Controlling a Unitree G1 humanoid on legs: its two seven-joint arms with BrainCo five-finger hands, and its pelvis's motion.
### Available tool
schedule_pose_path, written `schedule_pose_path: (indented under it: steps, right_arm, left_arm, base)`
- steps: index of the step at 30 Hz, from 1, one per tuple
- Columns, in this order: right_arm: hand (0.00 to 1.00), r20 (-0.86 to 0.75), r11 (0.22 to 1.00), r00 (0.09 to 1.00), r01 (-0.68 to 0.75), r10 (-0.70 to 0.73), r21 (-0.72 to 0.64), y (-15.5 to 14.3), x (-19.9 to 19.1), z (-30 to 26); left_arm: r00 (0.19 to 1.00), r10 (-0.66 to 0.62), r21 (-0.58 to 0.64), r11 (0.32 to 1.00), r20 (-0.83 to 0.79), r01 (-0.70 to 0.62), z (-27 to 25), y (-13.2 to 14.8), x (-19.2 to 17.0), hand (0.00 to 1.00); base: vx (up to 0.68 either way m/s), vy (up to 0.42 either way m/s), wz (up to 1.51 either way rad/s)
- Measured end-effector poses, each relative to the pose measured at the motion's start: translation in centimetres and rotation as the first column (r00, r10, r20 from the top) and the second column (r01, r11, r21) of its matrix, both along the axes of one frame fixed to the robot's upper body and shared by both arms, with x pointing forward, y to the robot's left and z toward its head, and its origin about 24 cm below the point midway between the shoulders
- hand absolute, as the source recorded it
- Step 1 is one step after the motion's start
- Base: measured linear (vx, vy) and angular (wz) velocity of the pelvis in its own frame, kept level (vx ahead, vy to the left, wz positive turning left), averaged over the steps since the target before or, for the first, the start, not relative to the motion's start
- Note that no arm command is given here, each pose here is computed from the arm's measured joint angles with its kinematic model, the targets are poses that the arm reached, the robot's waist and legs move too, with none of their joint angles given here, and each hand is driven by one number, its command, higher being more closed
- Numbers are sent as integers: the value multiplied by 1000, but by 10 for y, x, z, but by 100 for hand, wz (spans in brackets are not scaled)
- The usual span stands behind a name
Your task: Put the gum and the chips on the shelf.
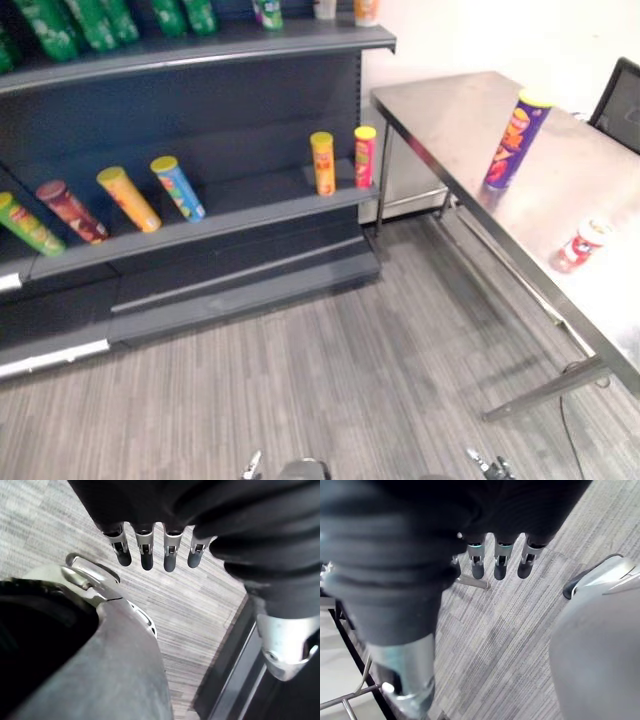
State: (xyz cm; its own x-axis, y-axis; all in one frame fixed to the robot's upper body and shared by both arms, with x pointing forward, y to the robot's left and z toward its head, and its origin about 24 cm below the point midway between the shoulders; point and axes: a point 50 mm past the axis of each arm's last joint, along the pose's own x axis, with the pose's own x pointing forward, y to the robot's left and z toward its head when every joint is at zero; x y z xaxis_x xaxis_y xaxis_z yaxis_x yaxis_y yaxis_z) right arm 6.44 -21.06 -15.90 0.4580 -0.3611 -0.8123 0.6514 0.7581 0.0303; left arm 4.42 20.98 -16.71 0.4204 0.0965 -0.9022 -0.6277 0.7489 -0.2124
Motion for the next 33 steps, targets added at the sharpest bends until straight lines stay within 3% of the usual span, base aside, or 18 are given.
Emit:
schedule_pose_path:
  steps: [5,9,13,16,28,31,33]
  right_arm:
    - [0,9,1000,1000,21,-21,-15,-4,0,1]
    - [0,52,998,997,-50,51,-27,-5,11,5]
    - [0,108,994,988,-107,110,-33,2,26,9]
    - [0,165,989,975,-141,146,-44,0,41,14]
    - [0,174,983,968,-183,182,-9,7,42,13]
    - [0,153,979,969,-202,196,26,10,40,11]
    - [0,142,979,970,-204,198,29,7,39,11]
  left_arm:
    - [999,-47,13,999,-23,48,-1,0,-3,0]
    - [995,-93,29,995,-45,95,-1,0,-3,0]
    - [995,-93,48,994,-41,95,1,5,-1,0]
    - [994,-99,24,995,-45,100,-1,-7,-2,0]
    - [994,-104,13,994,-35,105,-1,-8,4,0]
    - [1000,0,41,999,-2,0,2,9,8,0]
    - [998,59,16,998,26,-60,3,5,11,0]
  base:
    - [146,133,-22]
    - [153,28,-38]
    - [152,-95,-54]
    - [76,-87,-53]
    - [41,-32,-23]
    - [250,-78,-59]
    - [258,-46,-113]
